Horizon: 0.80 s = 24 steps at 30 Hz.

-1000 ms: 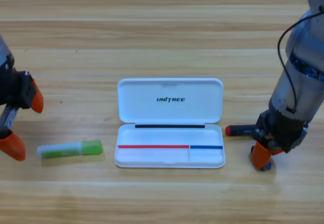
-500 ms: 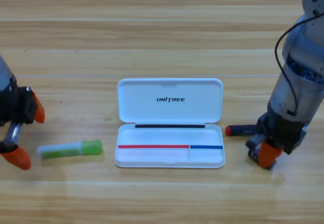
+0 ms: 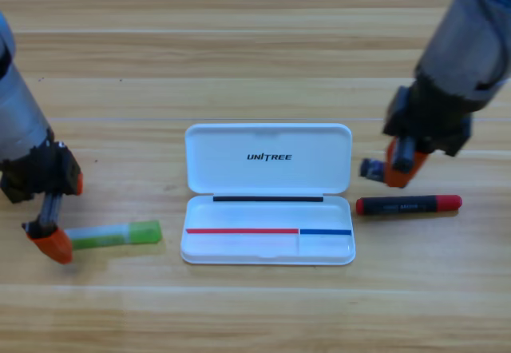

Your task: Clean up eraser and pencils

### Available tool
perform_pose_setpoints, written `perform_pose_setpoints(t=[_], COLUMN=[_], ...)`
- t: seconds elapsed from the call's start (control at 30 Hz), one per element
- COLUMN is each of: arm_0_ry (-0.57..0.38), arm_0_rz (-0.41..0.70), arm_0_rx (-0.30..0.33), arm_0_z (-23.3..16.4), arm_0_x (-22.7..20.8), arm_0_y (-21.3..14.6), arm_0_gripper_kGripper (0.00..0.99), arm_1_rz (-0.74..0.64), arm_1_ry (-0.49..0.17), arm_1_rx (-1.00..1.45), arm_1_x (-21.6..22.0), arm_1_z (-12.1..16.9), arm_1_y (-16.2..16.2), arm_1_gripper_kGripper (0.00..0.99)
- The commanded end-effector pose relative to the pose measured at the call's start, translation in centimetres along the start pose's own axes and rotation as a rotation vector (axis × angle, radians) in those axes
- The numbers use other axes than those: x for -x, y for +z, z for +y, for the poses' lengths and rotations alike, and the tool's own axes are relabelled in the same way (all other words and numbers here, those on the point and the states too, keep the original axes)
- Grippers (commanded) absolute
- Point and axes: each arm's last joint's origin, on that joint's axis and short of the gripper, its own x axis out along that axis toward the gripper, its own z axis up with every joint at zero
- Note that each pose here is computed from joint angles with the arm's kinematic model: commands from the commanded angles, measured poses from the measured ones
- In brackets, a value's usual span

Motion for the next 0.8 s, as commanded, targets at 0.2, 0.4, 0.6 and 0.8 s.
perform_pose_setpoints(t=[0.2,0.4,0.6,0.8], arm_0_ry=[-0.051,-0.051,-0.049,-0.041], arm_0_rz=[-0.003,-0.009,-0.011,-0.023], arm_0_rx=[0.013,0.011,0.013,0.011], arm_0_z=[0.8,0.8,0.9,0.8], arm_0_x=[-3.0,-3.6,-4.5,-5.1], arm_0_y=[1.1,1.6,1.8,1.8], arm_0_gripper_kGripper=[0.989,0.989,0.982,0.838], arm_1_rz=[0.09,0.114,0.149,0.172], arm_1_ry=[0.074,0.097,0.12,0.135], arm_1_rx=[0.186,0.224,0.237,0.245], arm_1_x=[-6.7,-8.7,-10.5,-11.9], arm_1_z=[1.3,1.5,1.8,1.9], arm_1_y=[4.4,5.2,5.3,5.5], arm_1_gripper_kGripper=[0.0,0.0,0.0,0.0])
